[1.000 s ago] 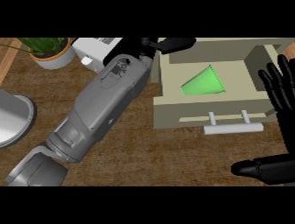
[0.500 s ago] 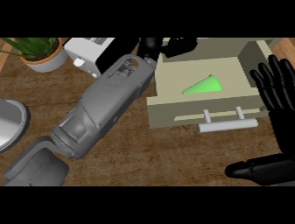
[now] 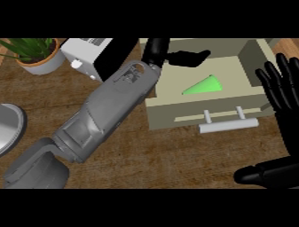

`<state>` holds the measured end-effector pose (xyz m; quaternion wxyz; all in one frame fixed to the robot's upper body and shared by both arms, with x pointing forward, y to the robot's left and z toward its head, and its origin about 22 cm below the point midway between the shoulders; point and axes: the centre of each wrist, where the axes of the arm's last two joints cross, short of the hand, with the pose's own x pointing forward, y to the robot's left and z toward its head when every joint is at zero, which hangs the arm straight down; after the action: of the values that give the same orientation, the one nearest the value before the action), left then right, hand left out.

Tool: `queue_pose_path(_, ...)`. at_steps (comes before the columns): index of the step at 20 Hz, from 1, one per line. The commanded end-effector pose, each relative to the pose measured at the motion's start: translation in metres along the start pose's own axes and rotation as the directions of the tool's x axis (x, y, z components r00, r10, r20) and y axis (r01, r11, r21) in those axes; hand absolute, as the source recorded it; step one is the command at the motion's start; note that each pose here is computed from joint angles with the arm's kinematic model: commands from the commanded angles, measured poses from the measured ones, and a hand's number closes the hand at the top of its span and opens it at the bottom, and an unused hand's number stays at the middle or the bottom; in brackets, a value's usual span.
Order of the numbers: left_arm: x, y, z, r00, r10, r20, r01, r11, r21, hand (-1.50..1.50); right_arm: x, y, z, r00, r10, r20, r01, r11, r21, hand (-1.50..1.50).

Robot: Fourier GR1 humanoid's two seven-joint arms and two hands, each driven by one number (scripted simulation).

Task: Pick up the cup, place it into the drawer and close the drawer

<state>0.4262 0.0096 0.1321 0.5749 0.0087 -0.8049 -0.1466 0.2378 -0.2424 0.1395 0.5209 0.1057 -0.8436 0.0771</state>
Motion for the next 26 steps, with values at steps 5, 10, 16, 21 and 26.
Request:
queue_pose_path(5,0.012,-0.006,0.002,0.980,0.184,0.071,-0.184,0.983,-0.012,-1.50,0.003,0.000,-0.004,0.999,-0.050,-0.015,0.050,0.999,0.020,-1.50)
queue_pose_path(10,0.025,-0.002,-0.006,0.943,0.297,0.147,-0.300,0.954,-0.004,-1.50,0.008,-0.011,0.002,0.997,-0.069,-0.019,0.069,0.998,0.008,-1.50)
queue_pose_path(16,0.016,0.032,-0.001,0.926,0.357,0.120,-0.363,0.931,0.028,-1.50,0.013,-0.033,0.019,1.000,-0.002,-0.026,0.004,0.997,0.073,1.50)
queue_pose_path(21,0.006,0.059,0.014,0.909,0.401,0.113,-0.411,0.908,0.084,-1.50,0.022,-0.019,0.021,0.978,0.202,-0.057,-0.188,0.962,0.197,1.50)
queue_pose_path(26,0.000,0.098,0.043,0.912,0.395,0.107,-0.408,0.903,0.138,-1.50,0.015,-0.018,0.030,0.954,0.282,-0.106,-0.254,0.943,0.217,1.50)
